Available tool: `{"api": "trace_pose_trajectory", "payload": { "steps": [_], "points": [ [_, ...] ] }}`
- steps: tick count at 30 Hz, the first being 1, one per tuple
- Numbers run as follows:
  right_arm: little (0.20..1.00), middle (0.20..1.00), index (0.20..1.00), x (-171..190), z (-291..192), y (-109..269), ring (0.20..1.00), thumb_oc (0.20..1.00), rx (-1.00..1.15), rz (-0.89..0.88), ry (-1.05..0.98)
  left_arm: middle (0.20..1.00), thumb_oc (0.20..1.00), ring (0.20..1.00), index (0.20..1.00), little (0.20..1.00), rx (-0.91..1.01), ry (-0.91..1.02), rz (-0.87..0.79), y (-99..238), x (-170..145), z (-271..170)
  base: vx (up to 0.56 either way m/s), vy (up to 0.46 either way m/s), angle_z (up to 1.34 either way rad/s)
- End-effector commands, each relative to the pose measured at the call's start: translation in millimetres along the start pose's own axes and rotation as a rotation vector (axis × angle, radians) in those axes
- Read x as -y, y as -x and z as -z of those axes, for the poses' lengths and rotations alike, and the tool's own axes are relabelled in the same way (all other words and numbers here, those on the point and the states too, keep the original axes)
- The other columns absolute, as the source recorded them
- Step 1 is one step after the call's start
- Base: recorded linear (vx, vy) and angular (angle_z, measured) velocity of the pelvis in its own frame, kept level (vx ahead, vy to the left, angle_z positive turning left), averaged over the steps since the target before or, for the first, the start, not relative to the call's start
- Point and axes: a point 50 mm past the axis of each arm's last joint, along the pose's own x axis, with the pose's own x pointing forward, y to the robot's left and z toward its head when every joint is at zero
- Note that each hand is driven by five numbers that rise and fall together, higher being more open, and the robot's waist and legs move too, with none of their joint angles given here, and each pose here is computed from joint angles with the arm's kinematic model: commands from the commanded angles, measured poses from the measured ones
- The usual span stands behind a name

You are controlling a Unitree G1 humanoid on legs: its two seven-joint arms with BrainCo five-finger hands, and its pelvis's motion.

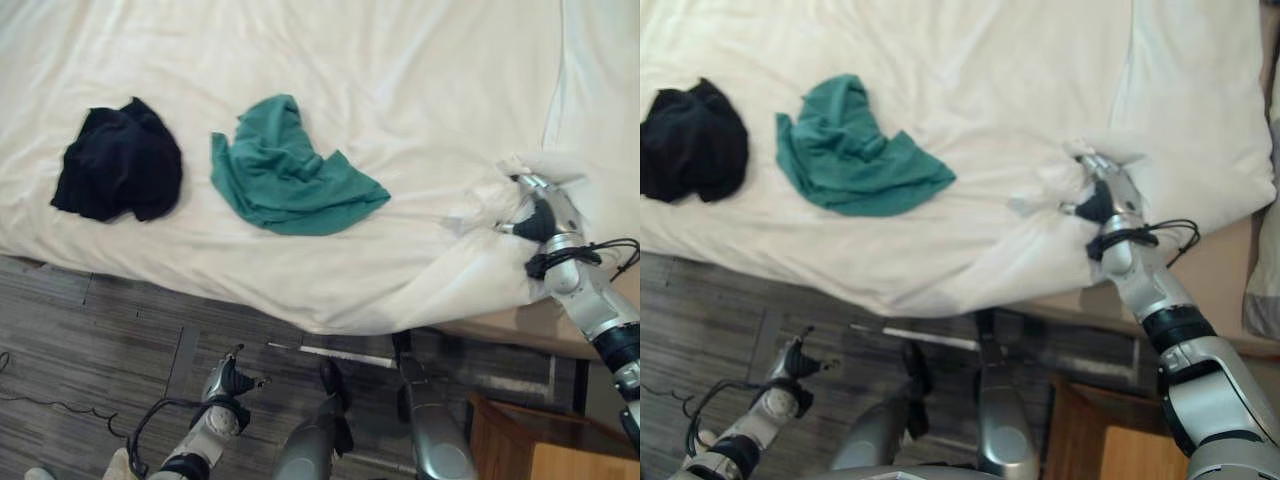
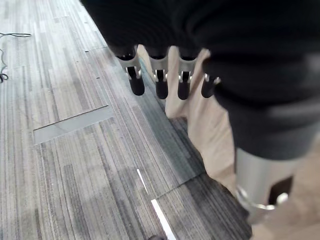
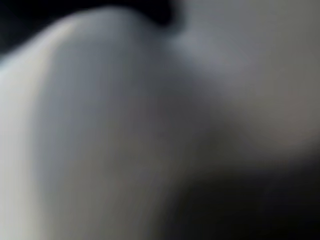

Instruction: Tidy up the quilt and then pick up the clothes from the bed and put them into the laundry hamper.

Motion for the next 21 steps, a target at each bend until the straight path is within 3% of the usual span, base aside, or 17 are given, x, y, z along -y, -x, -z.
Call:
{"api": "trace_pose_trajectory", "payload": {
  "steps": [1,5,11,12,17,21],
  "points": [
    [0.2,0.2,0.2,21.3,40.9,7.4,0.2,0.2,-0.156,0.027,0.091,1.0,1.0,1.0,1.0,1.0,-0.053,-0.088,0.007,6.2,2.5,19.7,0.0,-0.011,-0.17],
    [0.2,0.2,0.2,16.9,61.5,37.0,0.2,0.2,-0.208,-0.02,0.095,1.0,1.0,1.0,1.0,1.0,-0.129,-0.14,0.031,12.3,7.4,37.4,0.02,-0.011,0.0],
    [0.2,0.2,0.2,-24.7,110.5,139.9,0.2,0.2,-0.544,-0.097,-0.062,1.0,1.0,1.0,1.0,1.0,-0.177,-0.085,0.039,15.8,15.5,42.9,0.09,0.005,0.05],
    [1.0,1.0,1.0,-34.3,115.4,157.7,1.0,1.0,-0.61,-0.116,-0.084,1.0,1.0,1.0,1.0,1.0,-0.185,-0.074,0.039,16.2,16.6,43.6,0.1,0.011,0.04],
    [1.0,1.0,1.0,-66.4,138.7,252.3,1.0,1.0,-1.049,-0.081,-0.284,1.0,1.0,1.0,1.0,1.0,-0.24,-0.031,0.052,22.5,24.7,52.7,0.09,0.022,-0.11],
    [1.0,1.0,1.0,-63.9,151.1,289.0,1.0,1.0,-1.326,0.246,-0.593,1.0,1.0,1.0,1.0,1.0,-0.276,0.011,0.079,27.1,32.8,57.7,0.06,0.045,-0.2]
  ]
}}
